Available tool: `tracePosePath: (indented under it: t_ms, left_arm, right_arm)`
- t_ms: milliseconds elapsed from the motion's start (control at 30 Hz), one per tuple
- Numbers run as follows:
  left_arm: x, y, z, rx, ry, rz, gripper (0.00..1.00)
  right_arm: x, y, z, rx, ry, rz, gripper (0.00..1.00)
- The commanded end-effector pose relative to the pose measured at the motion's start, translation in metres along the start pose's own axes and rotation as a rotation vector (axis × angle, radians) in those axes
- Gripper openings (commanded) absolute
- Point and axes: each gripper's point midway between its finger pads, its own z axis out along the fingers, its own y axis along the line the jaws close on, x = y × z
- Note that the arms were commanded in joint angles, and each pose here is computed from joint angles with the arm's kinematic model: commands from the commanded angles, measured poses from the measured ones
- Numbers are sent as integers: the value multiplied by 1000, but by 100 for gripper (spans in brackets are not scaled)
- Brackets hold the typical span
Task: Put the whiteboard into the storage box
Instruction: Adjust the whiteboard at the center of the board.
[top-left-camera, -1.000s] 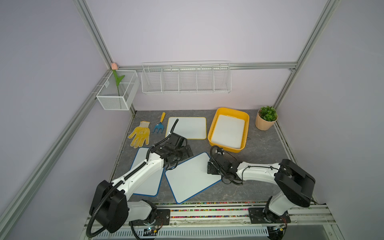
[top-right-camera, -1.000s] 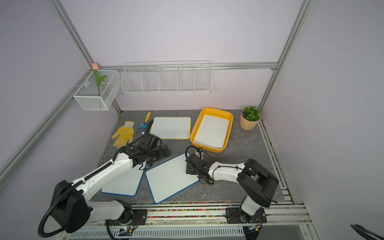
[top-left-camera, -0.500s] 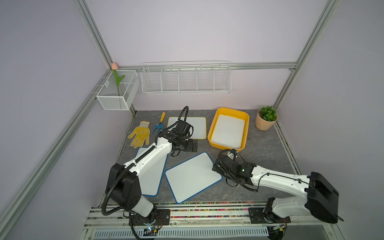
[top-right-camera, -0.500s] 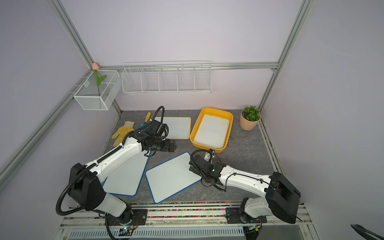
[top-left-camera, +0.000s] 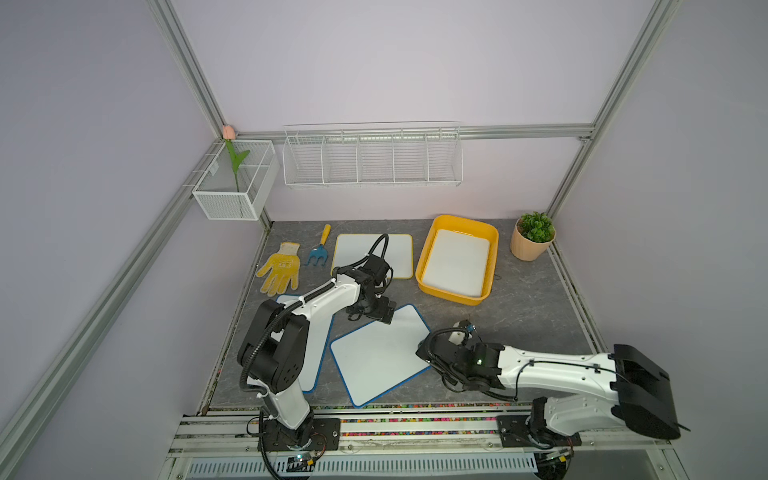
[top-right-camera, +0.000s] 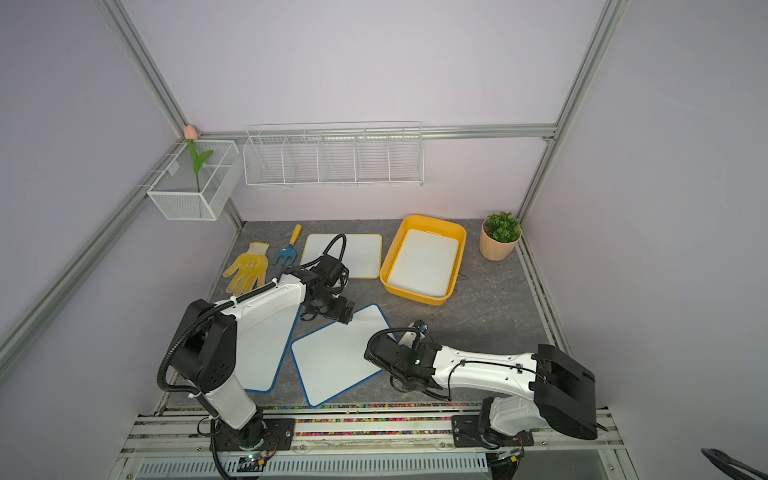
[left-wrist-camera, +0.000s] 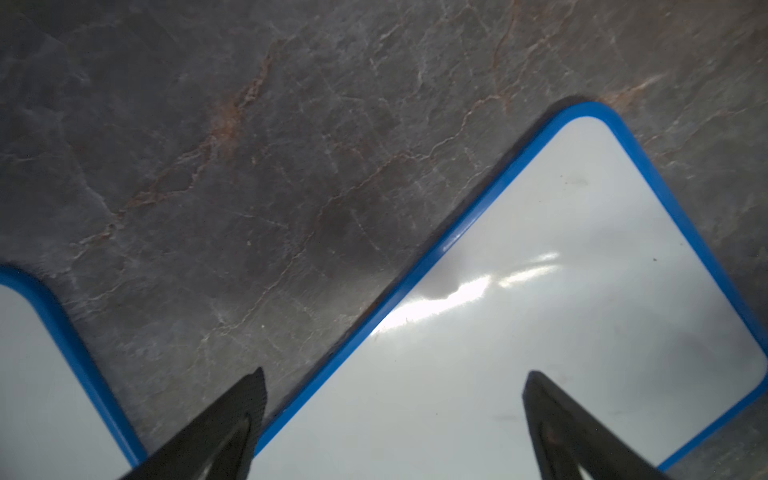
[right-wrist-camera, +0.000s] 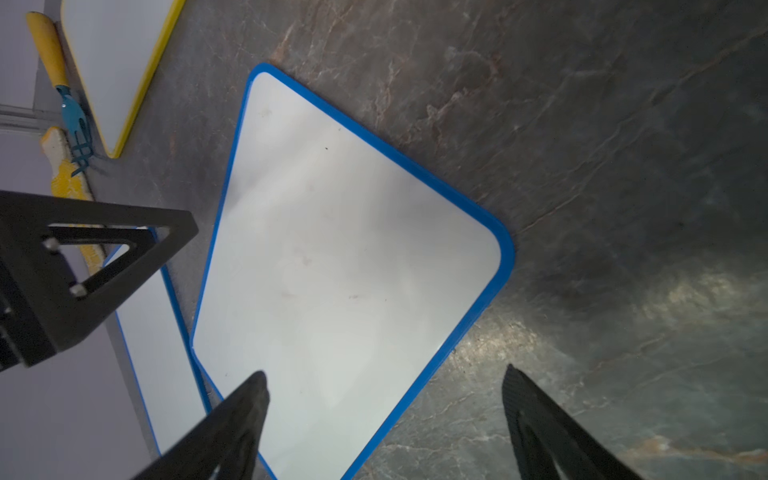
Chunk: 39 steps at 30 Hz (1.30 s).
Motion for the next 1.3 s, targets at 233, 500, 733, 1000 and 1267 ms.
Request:
tracePosePath:
  t_ms: [233,500,733,1000,1267]
  left_arm:
    - [11,0,28,4,50,-12,98]
    - [19,-9,35,62,68,-67,98]
    - [32,-13,44,99,89,-100,98]
    - [44,-22,48,175,58,-184,98]
    - [45,-31,44,241,18,-247,97]
  right_arm:
    - [27,-19,28,68,59,130,89]
    - [31,-12,44,53,89,139,90]
    - [31,-4,63,43,135,130,90]
    - [1,13,76,17,122,44,90]
    - [-28,40,99,14,119,-87,90]
